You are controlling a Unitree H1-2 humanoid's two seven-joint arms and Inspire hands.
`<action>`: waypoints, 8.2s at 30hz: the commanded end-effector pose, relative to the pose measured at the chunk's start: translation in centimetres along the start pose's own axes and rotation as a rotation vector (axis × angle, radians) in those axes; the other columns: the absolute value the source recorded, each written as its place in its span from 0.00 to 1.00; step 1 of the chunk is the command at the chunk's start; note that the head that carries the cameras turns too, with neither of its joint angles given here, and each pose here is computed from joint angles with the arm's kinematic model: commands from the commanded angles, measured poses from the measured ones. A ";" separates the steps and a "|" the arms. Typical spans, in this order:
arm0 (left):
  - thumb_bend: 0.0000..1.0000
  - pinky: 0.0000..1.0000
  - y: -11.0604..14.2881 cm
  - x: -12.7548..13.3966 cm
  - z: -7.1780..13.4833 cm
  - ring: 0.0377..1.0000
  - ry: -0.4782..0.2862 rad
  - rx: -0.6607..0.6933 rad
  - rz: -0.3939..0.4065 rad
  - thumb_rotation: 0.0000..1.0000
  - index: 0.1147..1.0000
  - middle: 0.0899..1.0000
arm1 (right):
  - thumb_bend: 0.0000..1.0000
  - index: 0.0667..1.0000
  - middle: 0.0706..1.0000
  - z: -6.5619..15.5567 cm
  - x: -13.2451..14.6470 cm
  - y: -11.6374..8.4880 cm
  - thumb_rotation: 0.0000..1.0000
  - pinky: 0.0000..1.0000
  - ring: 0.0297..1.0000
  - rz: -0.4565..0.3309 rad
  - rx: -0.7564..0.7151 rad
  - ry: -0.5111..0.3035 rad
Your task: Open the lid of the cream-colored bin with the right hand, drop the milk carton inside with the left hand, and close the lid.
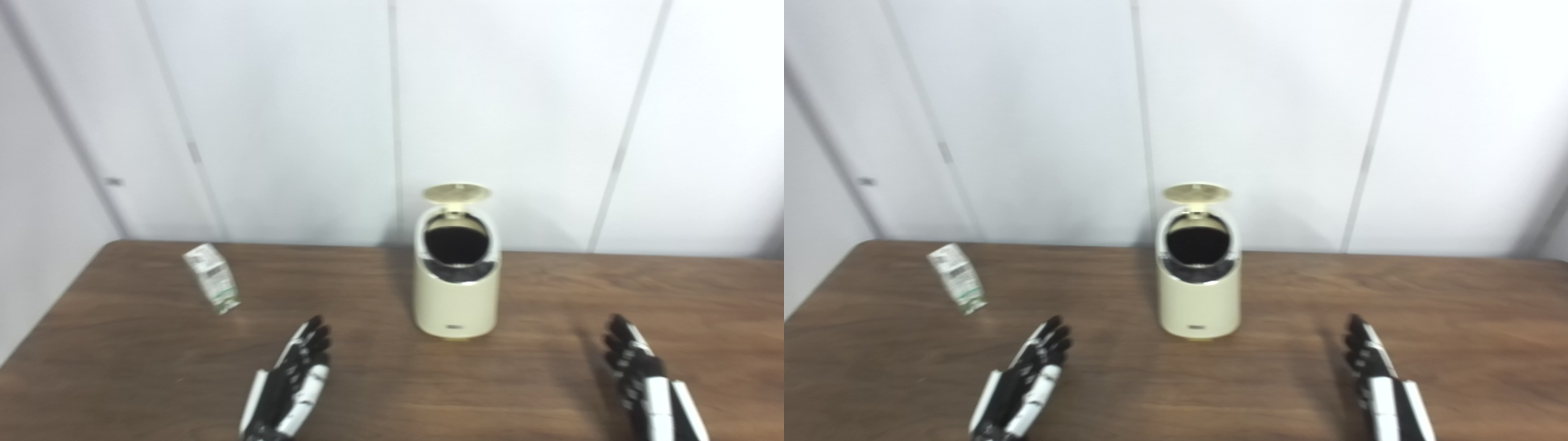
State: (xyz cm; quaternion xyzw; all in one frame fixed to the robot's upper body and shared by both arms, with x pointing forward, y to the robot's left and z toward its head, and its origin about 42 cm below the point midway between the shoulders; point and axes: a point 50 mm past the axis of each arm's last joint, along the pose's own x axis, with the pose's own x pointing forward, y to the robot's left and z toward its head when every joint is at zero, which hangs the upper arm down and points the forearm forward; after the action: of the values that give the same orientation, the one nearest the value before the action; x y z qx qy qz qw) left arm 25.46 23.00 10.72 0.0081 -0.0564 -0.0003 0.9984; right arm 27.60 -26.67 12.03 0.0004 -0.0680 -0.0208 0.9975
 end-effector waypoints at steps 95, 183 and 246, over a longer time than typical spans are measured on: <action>1.00 0.66 15.2 20.5 18.8 0.87 0.417 1.157 0.323 0.24 0.91 0.93 | 0.64 0.92 0.93 3.2 1.5 -0.8 0.92 0.80 0.91 0.052 0.046 -0.019; 0.48 0.38 9.6 15.7 20.0 0.41 -0.157 0.956 0.402 0.00 0.38 0.45 | 0.50 0.95 0.96 2.3 2.2 -0.8 0.94 0.92 0.96 0.051 0.096 0.009; 0.47 0.33 -10.0 17.3 20.0 0.41 -0.764 0.696 0.143 0.00 0.41 0.51 | 0.62 0.90 0.92 3.2 6.0 3.6 0.89 0.86 0.91 -0.009 0.075 -0.092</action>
State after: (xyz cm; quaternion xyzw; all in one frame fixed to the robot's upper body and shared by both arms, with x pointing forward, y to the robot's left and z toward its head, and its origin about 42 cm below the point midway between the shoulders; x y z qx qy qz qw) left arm 40.25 13.40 29.44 0.3500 -0.3546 0.0661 0.8645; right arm 32.43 -23.82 13.87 0.0339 -0.0616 -0.0308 0.9971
